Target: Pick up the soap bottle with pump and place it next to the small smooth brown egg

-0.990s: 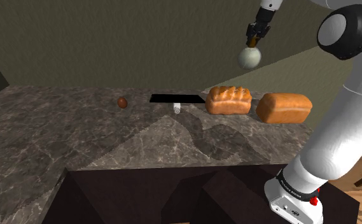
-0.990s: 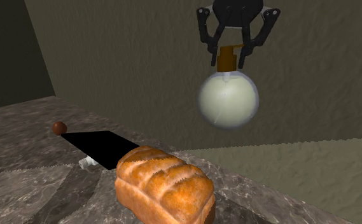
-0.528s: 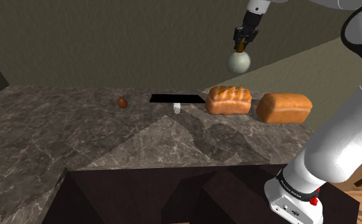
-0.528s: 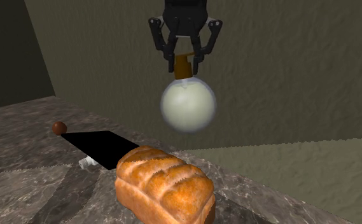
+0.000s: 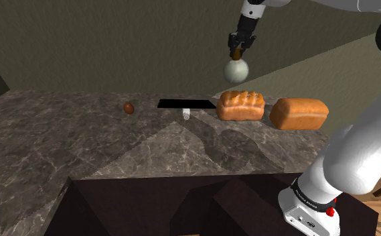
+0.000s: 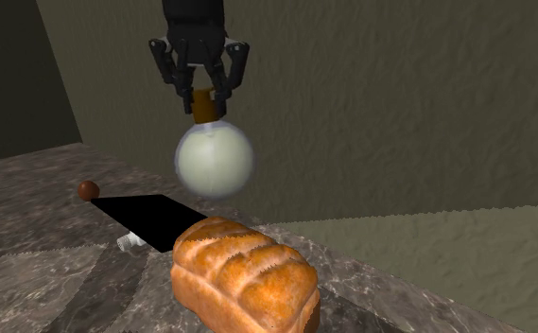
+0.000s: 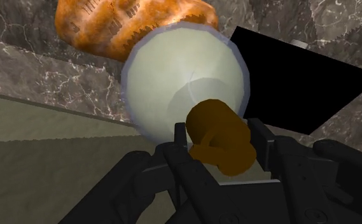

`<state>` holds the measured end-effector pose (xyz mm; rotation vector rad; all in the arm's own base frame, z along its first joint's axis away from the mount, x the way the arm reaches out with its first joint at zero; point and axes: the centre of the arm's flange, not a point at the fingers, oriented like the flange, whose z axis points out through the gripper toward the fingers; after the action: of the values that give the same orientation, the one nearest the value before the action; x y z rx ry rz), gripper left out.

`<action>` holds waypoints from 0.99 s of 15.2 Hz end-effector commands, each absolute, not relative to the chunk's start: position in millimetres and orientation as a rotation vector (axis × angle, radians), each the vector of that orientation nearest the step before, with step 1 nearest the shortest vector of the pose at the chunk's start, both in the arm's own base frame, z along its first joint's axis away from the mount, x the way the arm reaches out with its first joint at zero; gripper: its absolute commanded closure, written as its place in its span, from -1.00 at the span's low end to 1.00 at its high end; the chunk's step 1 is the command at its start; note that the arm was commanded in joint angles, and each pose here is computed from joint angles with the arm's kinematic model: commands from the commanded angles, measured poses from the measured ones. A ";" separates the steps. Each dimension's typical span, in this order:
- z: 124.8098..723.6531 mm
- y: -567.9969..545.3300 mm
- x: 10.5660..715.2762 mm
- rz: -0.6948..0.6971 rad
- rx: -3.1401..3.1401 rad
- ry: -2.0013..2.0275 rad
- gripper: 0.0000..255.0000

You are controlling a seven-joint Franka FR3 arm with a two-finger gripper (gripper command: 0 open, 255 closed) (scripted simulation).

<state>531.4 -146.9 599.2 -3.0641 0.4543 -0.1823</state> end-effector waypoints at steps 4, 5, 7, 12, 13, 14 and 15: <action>592.2 -81.5 540.7 -0.184 -3.064 0.457 1.00; 590.6 -68.7 543.0 -0.184 -3.064 0.457 1.00; 587.4 -42.9 547.7 -0.184 -3.064 0.457 1.00; 579.4 21.6 559.3 -0.184 -3.064 0.457 1.00; 577.8 34.5 561.7 -0.184 -3.064 0.457 1.00; 576.2 47.4 564.0 -0.184 -3.064 0.457 1.00; 574.6 60.3 566.3 -0.184 -3.064 0.457 1.00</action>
<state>566.9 46.1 573.5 -3.0645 0.4543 -0.1826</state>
